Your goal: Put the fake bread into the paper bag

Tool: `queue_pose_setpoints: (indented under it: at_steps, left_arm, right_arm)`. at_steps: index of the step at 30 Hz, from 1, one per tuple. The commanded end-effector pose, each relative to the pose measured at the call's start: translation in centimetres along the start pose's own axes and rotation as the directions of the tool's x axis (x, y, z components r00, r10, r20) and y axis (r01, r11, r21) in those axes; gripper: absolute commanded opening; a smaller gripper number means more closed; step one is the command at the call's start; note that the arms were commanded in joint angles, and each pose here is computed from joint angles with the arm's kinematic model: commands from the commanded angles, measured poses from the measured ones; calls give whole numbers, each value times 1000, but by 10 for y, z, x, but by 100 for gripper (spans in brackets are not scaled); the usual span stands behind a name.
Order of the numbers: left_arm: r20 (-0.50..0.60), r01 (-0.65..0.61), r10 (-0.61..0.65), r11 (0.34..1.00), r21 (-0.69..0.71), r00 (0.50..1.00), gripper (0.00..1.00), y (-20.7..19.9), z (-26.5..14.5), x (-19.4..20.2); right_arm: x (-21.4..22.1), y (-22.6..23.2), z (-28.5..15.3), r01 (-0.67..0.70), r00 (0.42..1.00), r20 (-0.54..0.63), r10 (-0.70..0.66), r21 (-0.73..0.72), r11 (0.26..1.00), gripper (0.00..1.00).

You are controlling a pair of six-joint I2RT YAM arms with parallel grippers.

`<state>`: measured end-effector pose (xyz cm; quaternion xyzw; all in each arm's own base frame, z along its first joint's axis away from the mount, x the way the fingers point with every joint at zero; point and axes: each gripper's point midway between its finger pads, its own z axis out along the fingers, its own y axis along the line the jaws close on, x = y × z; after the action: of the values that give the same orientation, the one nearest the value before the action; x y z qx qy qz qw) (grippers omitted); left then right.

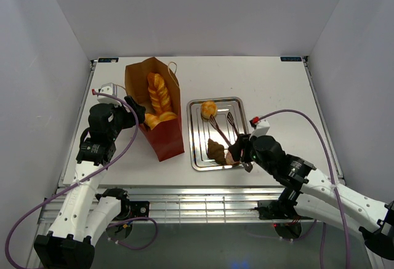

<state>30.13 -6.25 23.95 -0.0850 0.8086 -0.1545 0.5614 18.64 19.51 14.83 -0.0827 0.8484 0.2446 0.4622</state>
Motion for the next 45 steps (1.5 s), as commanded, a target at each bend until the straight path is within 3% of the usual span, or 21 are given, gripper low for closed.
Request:
queue_pose_setpoints:
  at_steps: [1,14,22,41,45]
  left_arm:
    - [5,1,-1,1000,23,1000,86,-4,-4,1]
    - [2,-2,2,999,34,1000,87,-7,-4,2]
    - [-10,-4,4,1000,31,1000,86,-6,-1,5]
    - [-32,-3,4,999,36,999,87,-7,3,9]
    - [-36,-2,3,999,37,999,86,-7,3,10]
  right_arm:
    - [-23,4,11,8,997,78,-11,30,1000,62]
    - [-52,10,61,130,989,63,-135,82,988,68]
    - [-67,13,94,140,989,48,-142,42,989,70]
    - [-28,-5,132,181,982,-67,-176,80,980,72]
    - [-26,-6,132,201,977,-85,-194,80,976,78]
